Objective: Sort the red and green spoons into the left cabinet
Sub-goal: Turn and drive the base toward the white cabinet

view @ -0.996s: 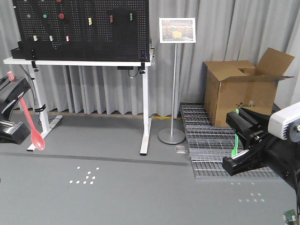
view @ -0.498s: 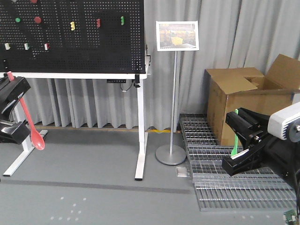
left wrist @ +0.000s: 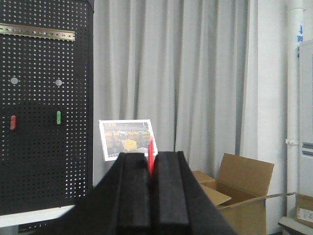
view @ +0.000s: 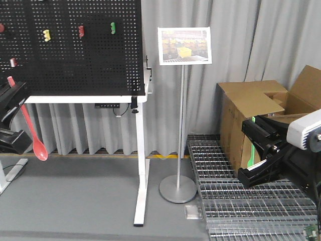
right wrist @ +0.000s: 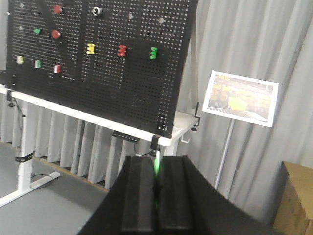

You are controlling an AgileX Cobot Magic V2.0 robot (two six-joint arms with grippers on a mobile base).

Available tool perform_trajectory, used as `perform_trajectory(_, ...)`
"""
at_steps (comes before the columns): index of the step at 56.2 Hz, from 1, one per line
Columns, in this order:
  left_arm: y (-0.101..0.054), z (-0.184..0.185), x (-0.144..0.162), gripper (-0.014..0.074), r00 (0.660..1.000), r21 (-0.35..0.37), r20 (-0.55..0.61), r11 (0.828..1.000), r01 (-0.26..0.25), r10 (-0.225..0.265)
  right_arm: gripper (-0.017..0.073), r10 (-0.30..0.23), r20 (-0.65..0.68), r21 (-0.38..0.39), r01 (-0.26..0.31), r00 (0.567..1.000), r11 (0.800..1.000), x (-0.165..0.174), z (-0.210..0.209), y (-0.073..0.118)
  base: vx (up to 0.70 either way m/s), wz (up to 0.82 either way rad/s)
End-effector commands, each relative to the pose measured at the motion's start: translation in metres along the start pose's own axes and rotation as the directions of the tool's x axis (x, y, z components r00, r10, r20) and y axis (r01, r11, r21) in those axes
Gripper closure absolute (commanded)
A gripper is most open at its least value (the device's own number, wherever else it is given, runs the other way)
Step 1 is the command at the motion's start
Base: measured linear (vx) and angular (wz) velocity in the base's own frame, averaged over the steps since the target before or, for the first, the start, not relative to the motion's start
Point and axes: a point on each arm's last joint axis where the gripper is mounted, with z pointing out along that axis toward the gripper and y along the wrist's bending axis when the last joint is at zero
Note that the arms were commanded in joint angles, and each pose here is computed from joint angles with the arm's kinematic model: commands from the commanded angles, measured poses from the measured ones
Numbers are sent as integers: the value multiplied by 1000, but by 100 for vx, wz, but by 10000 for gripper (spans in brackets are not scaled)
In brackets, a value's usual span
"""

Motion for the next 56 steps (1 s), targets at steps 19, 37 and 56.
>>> perform_trajectory(19, -4, 0, -21, 600, 994, 24, 111, 1000, 7, -9, 568, -2, 124, 3, 1, 992, 1000, -22, -3, -2, 47, -6)
perform_trajectory(37, -4, 0, -21, 600, 994, 24, 111, 1000, 7, -9, 568, -2, 124, 3, 1, 992, 1000, -22, -3, -2, 40, -20)
perform_trajectory(56, -4, 0, -21, 600, 994, 24, 111, 1000, 7, -9, 568, -2, 124, 3, 1, 992, 1000, -22, -3, -2, 31, -48)
